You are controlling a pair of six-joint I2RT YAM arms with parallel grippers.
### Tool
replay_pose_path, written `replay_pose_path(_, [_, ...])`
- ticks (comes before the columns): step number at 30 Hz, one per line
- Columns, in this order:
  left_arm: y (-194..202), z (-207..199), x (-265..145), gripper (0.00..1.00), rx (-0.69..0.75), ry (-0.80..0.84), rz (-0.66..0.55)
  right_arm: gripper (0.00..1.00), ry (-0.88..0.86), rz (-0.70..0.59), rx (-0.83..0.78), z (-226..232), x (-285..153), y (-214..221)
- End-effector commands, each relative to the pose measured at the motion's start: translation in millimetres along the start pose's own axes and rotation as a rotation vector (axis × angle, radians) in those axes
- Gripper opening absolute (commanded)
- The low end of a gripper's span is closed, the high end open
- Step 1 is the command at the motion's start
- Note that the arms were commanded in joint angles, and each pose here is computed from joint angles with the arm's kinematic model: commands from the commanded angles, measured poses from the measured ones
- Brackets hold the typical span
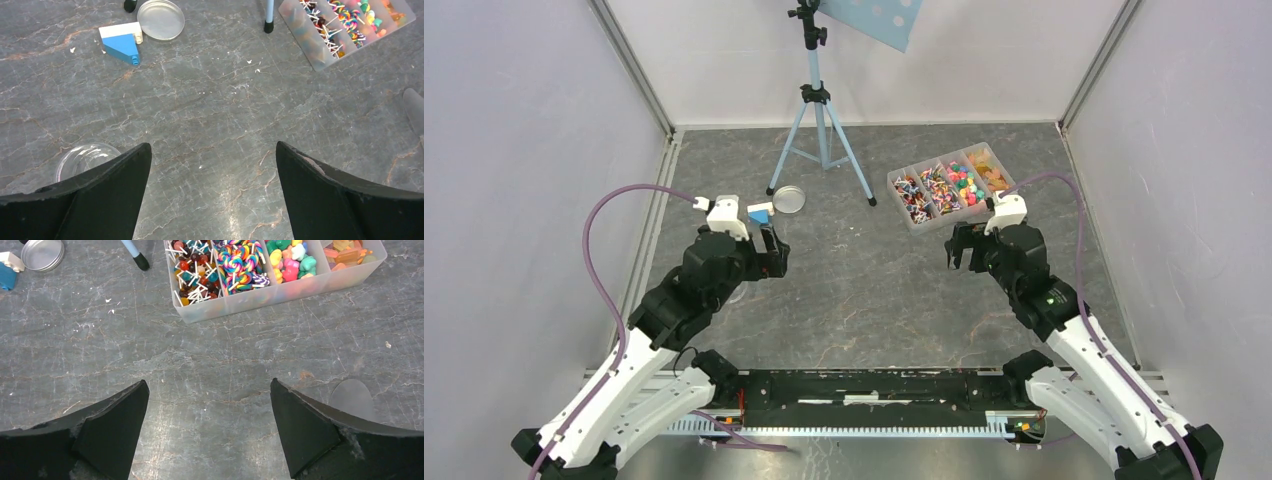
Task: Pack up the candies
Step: Pick up the packing bottle from the center of the board.
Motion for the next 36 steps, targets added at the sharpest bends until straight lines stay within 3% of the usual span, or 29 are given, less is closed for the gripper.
replay_pose_path(1, [-9.2, 0.5, -1.1, 1.0, -0.062, -0.03, -0.032, 0.98, 0.003, -0.09, 0.042, 2.5, -8.1, -26.9])
replay_pose_path(9, [0.6, 27.4, 6.7, 1.0, -0.133, -0.226, -0.053, 0.98, -0.002, -0.1, 0.057, 2.2, -9.3, -24.8])
replay_pose_path(13, [7.4, 48.5, 10.6, 1.0, -0.168, -0.407, -0.038, 0.98, -0.001, -0.107, 0.05, -0.3, -6.4, -15.0])
replay_pose_path(18, [20.2, 91.4, 17.6, 1.0, -0.232, -0.639, 0.077, 0.98, 0.003, -0.099, 0.044, -0.8, -6.3, -14.8])
replay_pose_path(22, [46.0, 126.5, 22.6, 0.88, -0.386, -0.77, 0.195, 0.98, -0.009, -0.092, 0.046, 1.9, -7.1, -17.4])
replay_pose_path(30, [68.9, 154.9, 15.6, 0.72, -0.458, -0.948, 0.182, 0.98, -0.052, -0.078, 0.065, 6.4, -7.7, -6.1])
replay_pose_path(36, [80.9, 159.0, 21.7, 0.64, -0.559, -0.933, 0.146, 0.98, -0.094, -0.066, 0.09, 10.8, -7.3, 5.9])
Point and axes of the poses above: each gripper's point midway between its finger pads, its own x axis out along the fingers, its own z axis along the line the jaws close on, y = z × x, the point moved 3 cm from there along -x, back along the fingers, and after that the axes turned 2 degrees about x, right-handed, at the moved point
